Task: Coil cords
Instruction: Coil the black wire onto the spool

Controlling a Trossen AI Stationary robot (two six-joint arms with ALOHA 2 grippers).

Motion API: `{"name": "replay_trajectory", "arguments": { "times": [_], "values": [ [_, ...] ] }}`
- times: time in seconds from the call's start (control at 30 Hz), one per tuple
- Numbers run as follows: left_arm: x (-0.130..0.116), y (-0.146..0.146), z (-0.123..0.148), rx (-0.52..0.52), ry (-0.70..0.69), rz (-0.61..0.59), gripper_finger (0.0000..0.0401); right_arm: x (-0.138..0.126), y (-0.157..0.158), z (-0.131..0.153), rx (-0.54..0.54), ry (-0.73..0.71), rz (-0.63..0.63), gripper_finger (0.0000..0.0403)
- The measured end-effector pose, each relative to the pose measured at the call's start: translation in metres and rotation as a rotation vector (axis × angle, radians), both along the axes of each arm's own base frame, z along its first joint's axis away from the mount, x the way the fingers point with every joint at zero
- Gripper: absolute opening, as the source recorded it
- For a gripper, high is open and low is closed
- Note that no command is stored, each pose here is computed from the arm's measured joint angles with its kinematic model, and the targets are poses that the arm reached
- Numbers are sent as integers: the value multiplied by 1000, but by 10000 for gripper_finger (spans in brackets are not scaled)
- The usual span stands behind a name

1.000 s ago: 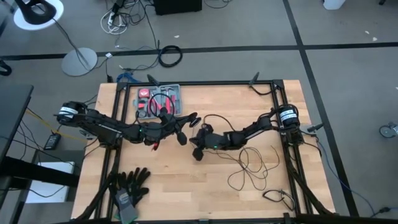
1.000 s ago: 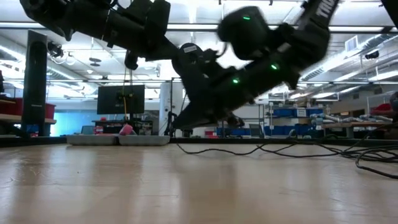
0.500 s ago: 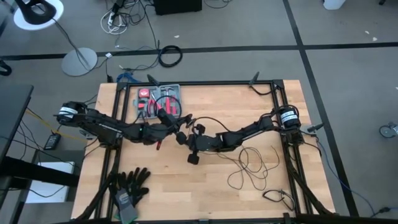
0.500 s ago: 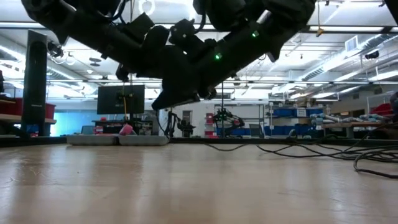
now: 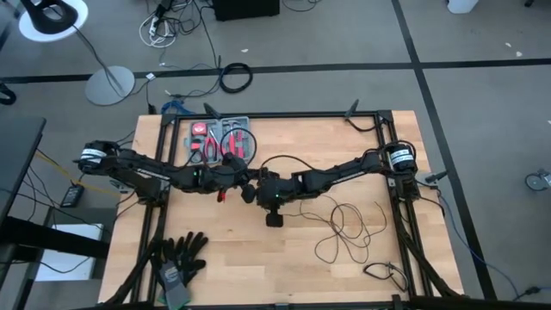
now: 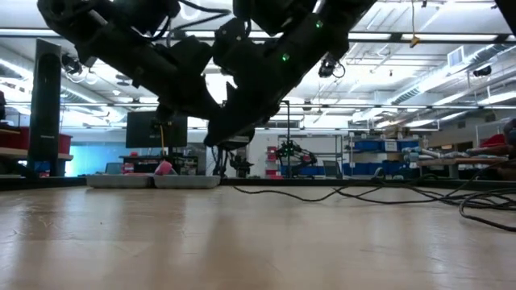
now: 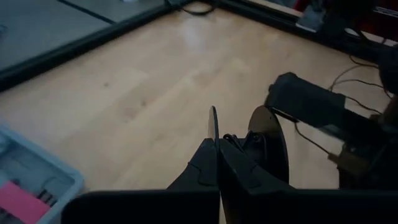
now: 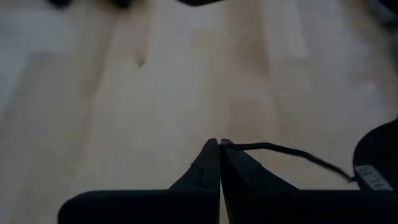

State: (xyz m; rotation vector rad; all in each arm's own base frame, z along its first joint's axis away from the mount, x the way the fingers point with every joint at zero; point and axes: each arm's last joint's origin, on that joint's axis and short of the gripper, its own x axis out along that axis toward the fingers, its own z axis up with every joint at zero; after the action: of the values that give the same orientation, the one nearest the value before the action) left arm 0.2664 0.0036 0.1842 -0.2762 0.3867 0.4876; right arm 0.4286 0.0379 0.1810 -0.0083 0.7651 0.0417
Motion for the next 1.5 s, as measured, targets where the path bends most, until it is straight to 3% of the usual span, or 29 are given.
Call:
{"name": "replay_trajectory", "arguments": {
  "times": [0.53, 0.87, 1.27, 1.5],
  "values": [
    [-2, 6, -9, -169, 95, -253, 0, -11, -26, 29, 318, -1, 257, 0],
    [-2, 1, -9, -230, 94, -400, 0, -12, -45, 30, 308, -11, 212, 0],
    [-1, 3, -8, -243, 72, -371, 0, -2, -50, 44, 278, -193, 231, 0],
    [-1, 3, -8, -246, 77, -368, 0, -2, -55, 43, 224, -177, 152, 0]
  ]
}}
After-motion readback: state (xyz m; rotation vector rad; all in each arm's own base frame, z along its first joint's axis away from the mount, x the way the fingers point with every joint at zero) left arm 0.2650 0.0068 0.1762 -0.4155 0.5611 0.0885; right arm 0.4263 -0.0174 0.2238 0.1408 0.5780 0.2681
